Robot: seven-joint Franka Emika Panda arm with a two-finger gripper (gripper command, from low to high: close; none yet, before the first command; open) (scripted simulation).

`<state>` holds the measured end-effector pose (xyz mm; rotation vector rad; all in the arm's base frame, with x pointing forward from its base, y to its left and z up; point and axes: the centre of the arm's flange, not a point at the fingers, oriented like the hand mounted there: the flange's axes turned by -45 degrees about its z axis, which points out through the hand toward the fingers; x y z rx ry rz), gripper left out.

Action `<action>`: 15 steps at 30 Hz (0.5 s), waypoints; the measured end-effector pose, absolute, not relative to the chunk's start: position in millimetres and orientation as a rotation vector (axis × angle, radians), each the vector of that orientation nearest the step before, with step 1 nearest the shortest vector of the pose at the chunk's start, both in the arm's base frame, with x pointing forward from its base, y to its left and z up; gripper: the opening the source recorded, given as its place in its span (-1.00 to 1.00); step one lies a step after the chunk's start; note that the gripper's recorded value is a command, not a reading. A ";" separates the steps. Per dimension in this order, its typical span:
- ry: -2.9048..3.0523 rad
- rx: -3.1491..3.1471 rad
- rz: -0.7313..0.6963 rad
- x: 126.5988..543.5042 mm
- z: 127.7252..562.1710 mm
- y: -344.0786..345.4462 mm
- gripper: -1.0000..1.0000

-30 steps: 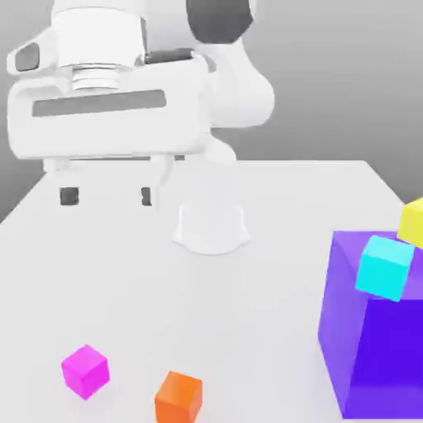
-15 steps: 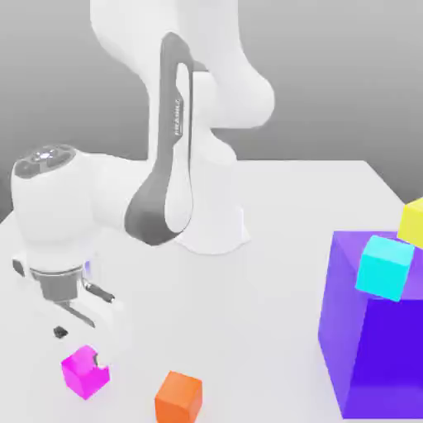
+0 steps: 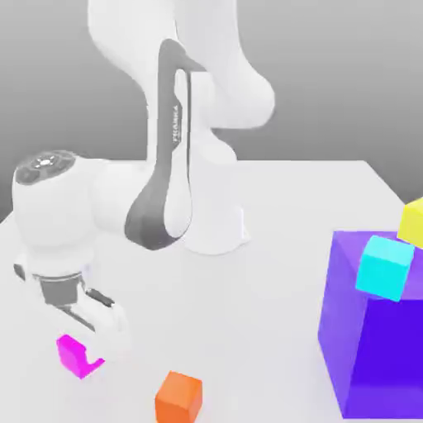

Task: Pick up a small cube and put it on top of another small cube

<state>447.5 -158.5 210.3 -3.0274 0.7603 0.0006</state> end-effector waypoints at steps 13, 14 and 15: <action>-1.212 -2.859 0.001 483.3 410.1 165.7 -1.00; -1.352 -2.807 0.001 474.1 428.9 185.7 -1.00; -1.461 -2.763 0.001 466.7 439.2 199.8 -1.00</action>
